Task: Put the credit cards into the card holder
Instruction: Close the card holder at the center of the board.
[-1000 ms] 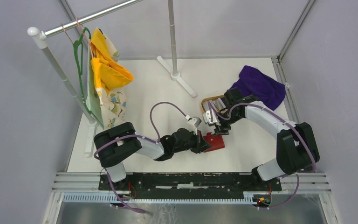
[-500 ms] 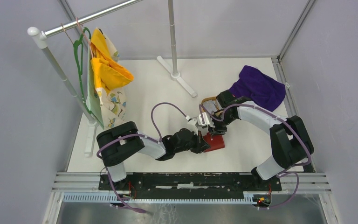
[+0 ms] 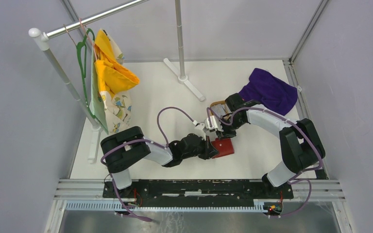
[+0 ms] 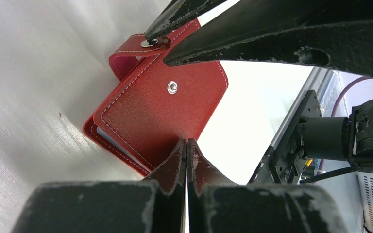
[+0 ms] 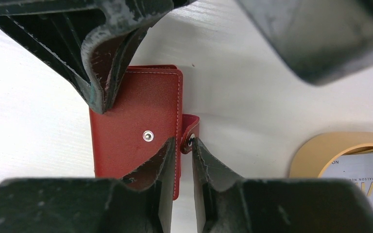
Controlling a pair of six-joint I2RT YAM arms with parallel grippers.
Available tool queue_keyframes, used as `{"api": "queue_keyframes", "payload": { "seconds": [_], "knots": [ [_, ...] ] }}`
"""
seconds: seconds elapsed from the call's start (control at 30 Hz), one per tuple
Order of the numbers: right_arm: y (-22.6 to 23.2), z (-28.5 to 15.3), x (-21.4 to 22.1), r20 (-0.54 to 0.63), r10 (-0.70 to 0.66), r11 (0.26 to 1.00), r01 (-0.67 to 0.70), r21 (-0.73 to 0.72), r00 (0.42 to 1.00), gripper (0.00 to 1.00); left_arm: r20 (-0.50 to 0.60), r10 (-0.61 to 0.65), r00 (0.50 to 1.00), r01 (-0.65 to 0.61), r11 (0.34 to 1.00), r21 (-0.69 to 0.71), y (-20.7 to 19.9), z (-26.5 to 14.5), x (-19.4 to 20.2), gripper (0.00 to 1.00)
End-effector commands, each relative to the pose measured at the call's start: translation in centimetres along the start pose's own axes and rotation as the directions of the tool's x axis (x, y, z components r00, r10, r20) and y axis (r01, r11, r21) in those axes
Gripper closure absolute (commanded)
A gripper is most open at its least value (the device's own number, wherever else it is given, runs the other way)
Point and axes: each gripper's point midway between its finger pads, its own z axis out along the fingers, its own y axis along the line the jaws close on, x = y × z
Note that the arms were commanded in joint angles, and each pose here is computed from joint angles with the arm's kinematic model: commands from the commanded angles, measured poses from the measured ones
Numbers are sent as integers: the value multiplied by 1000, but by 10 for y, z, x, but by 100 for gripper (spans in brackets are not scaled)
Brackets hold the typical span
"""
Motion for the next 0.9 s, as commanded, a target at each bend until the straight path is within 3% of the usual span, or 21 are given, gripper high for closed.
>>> {"api": "queue_keyframes", "payload": {
  "seconds": [0.0, 0.27, 0.57, 0.87],
  "knots": [
    [-10, -3, -6, -5, -11, 1000, 11, 17, 1000, 77, 25, -3, 1000, 3, 1000, -9, 0, 4, -6, 98],
    [-11, -3, -6, -5, -3, 1000, 3, 18, 1000, 81, 24, 0, 1000, 0, 1000, -9, 0, 5, -7, 98],
    [-10, -4, -5, -14, 1, 1000, -1, 14, 1000, 100, 24, 1, 1000, 0, 1000, -13, 1, 4, -7, 98],
    [-6, -11, -9, 1, -22, 998, 22, 58, 1000, 100, 24, -5, 1000, 6, 999, -51, 8, 4, -6, 98]
  ]
}}
